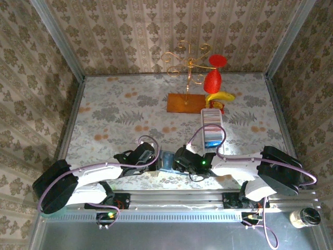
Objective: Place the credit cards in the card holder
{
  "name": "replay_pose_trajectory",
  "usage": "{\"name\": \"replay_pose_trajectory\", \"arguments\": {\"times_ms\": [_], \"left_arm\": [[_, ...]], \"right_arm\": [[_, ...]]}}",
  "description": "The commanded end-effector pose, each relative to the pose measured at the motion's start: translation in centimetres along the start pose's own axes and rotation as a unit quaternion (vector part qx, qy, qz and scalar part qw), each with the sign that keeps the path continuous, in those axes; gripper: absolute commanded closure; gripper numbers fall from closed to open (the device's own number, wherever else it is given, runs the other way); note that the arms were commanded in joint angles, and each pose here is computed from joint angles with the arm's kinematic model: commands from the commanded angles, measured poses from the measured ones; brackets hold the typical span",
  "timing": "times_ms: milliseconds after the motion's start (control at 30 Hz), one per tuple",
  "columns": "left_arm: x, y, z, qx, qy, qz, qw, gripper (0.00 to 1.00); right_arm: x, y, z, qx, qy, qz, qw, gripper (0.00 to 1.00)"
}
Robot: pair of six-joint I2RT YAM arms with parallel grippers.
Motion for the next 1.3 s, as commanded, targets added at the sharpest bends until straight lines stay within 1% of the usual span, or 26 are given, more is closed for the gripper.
{"name": "replay_pose_trajectory", "arguments": {"times_ms": [0,200,300,500,700,800,867,967,1167,1267], "left_arm": [[-0.1,-0.3,0.1,0.003,-0.002,0.001,1.000,0.66],[0.0,-0.5,0.3,0.003,0.001,0.002,1.000,0.67],[0.1,-0.6,0.4,0.004,0.002,0.003,1.000,0.67],[0.3,-0.9,0.4,0.009,0.002,0.001,1.000,0.68],[0.6,-1.5,0.4,0.016,0.002,0.000,1.000,0.70],[0.8,-1.5,0.3,0.016,-0.001,-0.003,1.000,0.70],[0.9,-1.1,0.0,0.004,-0.002,-0.006,1.000,0.70],[1.1,-0.4,-0.7,-0.010,-0.014,-0.010,1.000,0.70],[1.4,0.4,-1.8,-0.016,-0.029,-0.018,0.999,0.70],[1.3,0.6,-2.2,-0.020,-0.036,-0.020,0.999,0.70]], "right_arm": [[-0.6,-0.1,-0.9,0.010,-0.013,-0.004,1.000,0.51],[-0.5,-0.3,-1.0,0.021,-0.005,-0.009,1.000,0.50],[-0.4,0.4,-0.9,0.003,-0.003,-0.009,1.000,0.50],[-0.5,3.1,-1.2,-0.056,0.001,-0.011,0.998,0.50],[-0.6,4.6,-1.3,-0.077,0.002,-0.012,0.997,0.51],[-0.4,4.8,-0.8,-0.089,0.005,-0.004,0.996,0.51],[-0.3,4.8,-0.2,-0.087,0.009,0.001,0.996,0.51],[0.1,5.0,0.7,-0.094,0.018,0.012,0.995,0.51],[0.5,5.7,2.0,-0.120,0.041,0.030,0.991,0.51],[0.6,5.8,2.3,-0.121,0.046,0.034,0.991,0.50]]}}
Point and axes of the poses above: each hand's point on the last joint's axis, 136 mm out from that joint toward the fingers, its own z axis out along the fingers, its own y axis along the line the jaws close on, x = y × z, the point moved 5 cm from there along -z, back along the fingers, and after that the axes turned 13 degrees about z, right-handed, at the moved point
